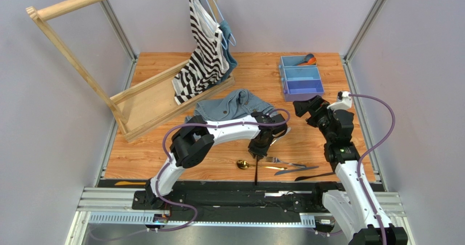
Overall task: Sort the eating utensils into containers
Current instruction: Pick up the spoon from the center of the board.
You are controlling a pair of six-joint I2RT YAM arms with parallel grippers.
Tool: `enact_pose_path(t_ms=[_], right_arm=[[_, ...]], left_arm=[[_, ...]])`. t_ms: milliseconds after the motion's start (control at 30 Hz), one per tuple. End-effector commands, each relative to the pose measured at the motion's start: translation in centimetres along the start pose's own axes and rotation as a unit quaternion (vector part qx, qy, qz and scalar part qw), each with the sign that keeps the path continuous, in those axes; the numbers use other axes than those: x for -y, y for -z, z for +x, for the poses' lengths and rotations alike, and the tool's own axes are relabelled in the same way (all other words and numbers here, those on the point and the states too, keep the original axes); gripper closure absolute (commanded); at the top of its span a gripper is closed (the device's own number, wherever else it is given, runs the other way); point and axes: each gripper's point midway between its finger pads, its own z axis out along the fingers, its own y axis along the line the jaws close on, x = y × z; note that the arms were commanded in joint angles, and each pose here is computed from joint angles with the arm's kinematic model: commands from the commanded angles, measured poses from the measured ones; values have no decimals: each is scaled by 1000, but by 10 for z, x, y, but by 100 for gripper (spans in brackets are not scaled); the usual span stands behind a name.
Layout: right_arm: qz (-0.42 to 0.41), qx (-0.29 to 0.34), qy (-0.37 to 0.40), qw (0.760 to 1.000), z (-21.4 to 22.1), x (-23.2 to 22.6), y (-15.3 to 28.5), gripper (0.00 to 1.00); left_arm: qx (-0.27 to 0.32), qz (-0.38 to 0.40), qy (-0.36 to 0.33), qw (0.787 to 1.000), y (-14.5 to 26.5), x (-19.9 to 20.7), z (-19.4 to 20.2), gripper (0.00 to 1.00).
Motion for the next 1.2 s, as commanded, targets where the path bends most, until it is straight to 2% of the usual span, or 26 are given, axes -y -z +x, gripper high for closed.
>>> enact_pose_path(t_ms=[0,267,367,400,433,533,633,700,800,900,1033,1167], right_arm=[[-17,22,11,1000,-12,-11,2,0],[-17,20,10,1000,-11,-11,2,0],[-17,20,10,1000,-11,-11,2,0],[-17,22,11,1000,-12,-10,2,0],[-18,21,10,1000,-11,-11,2,0],[-18,19,9,1000,-10,-11,2,0],[-17,19,9,1000,-10,-10,1,0],[-17,20,11,1000,-11,-10,2,0],[-16,20,11,1000,-11,-10,2,0],[-16,20,11,1000,-11,-10,2,0],[-17,20,10,1000,-11,-10,2,0],[-16,21,11,1000,-11,-10,2,0]], left_arm=[[47,11,3,999,35,-1,-7,100],[78,29,3,997,61,-2,-8,99],[84,33,3,996,63,-3,-7,70],[90,35,5,995,66,-3,-8,54],[97,42,4,994,66,0,-10,52],[99,59,-3,993,67,5,-11,55],[96,101,-19,990,66,22,-12,66],[97,104,-21,990,67,25,-12,65],[98,94,-12,991,66,19,-8,56],[84,83,-5,993,63,15,-2,52],[60,62,-2,996,49,9,3,53],[40,47,1,998,31,7,7,59]])
